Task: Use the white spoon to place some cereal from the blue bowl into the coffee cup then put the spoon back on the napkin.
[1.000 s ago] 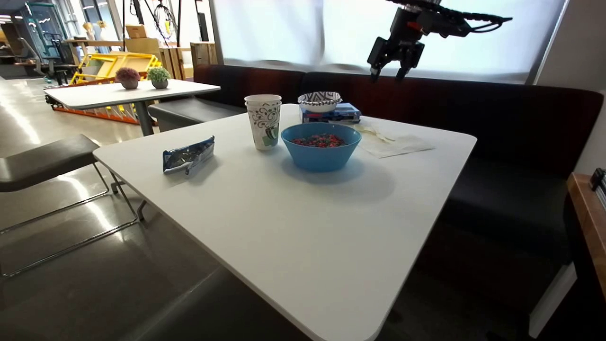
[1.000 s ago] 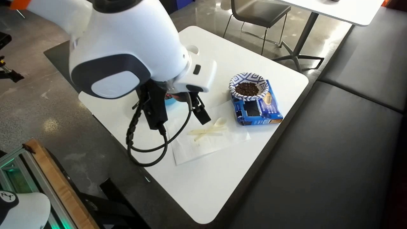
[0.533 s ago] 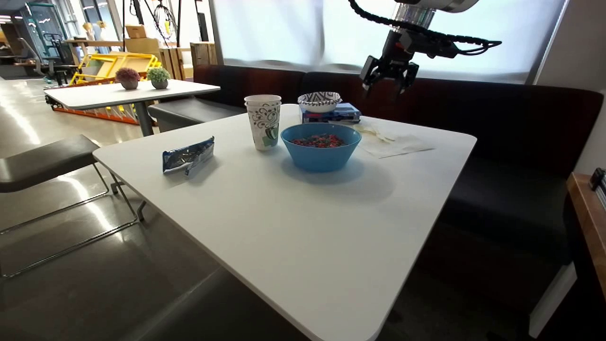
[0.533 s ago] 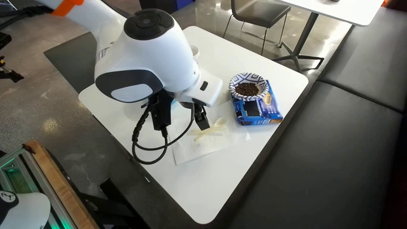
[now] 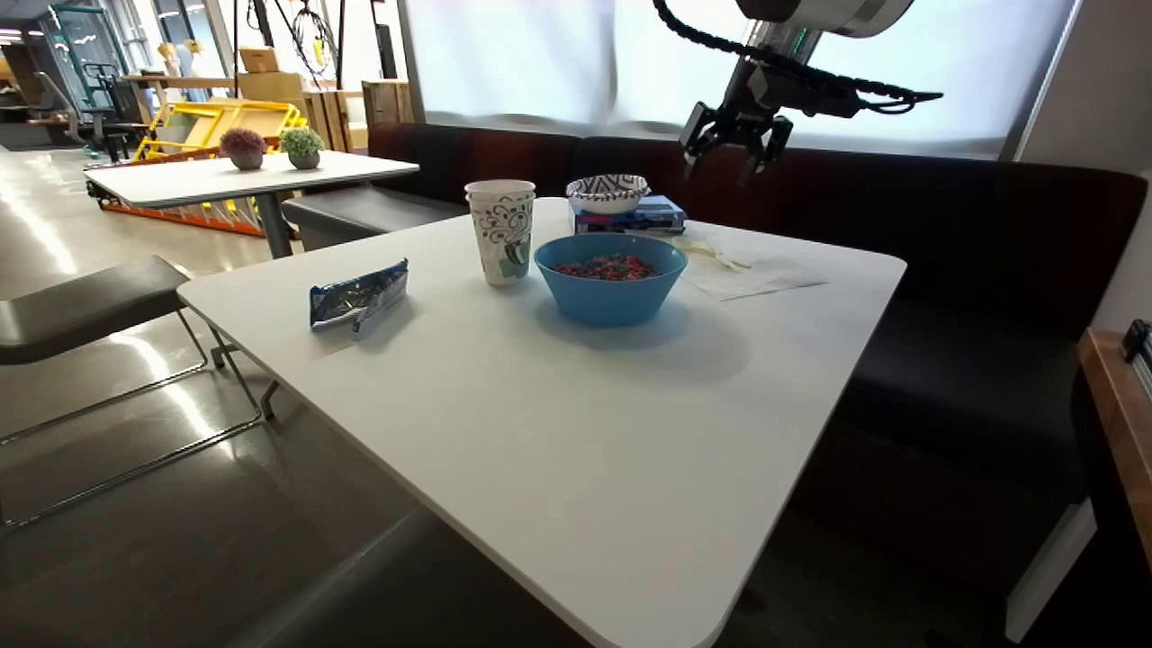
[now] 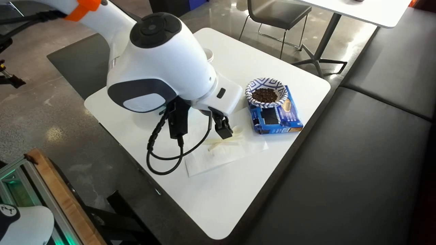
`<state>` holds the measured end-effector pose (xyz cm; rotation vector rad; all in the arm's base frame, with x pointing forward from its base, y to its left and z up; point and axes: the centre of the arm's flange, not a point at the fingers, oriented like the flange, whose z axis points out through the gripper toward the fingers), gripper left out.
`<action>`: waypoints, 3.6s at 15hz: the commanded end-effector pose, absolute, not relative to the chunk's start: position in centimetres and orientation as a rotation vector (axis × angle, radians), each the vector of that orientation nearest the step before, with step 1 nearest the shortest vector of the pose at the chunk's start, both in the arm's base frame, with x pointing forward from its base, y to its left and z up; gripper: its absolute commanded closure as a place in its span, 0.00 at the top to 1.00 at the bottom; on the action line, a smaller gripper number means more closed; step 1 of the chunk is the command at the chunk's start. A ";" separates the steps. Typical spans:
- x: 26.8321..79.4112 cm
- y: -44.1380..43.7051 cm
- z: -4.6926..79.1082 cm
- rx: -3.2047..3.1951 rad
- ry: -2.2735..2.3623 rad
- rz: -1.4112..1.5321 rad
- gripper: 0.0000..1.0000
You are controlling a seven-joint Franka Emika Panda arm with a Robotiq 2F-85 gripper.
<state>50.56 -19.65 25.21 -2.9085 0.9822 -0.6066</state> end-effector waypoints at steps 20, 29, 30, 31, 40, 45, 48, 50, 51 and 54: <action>53.5 -22.0 16.9 -2.827 1.415 -0.558 0.55; 54.3 -22.2 16.1 -2.824 1.427 -0.576 0.39; 54.3 -22.2 16.0 -2.824 1.427 -0.578 0.34; 54.4 -22.2 16.0 -2.824 1.427 -0.581 0.28; 52.7 -21.8 19.8 -2.893 1.371 -0.590 0.03; 51.3 -17.6 19.7 -3.024 0.945 -0.560 0.03; 51.3 -14.3 18.8 -3.094 0.694 -0.569 0.03; 51.5 -12.7 18.3 -3.117 0.563 -0.590 0.03; 51.7 -12.2 18.1 -3.127 0.506 -0.616 0.03; 52.0 -11.6 18.4 -3.138 0.379 -0.697 0.36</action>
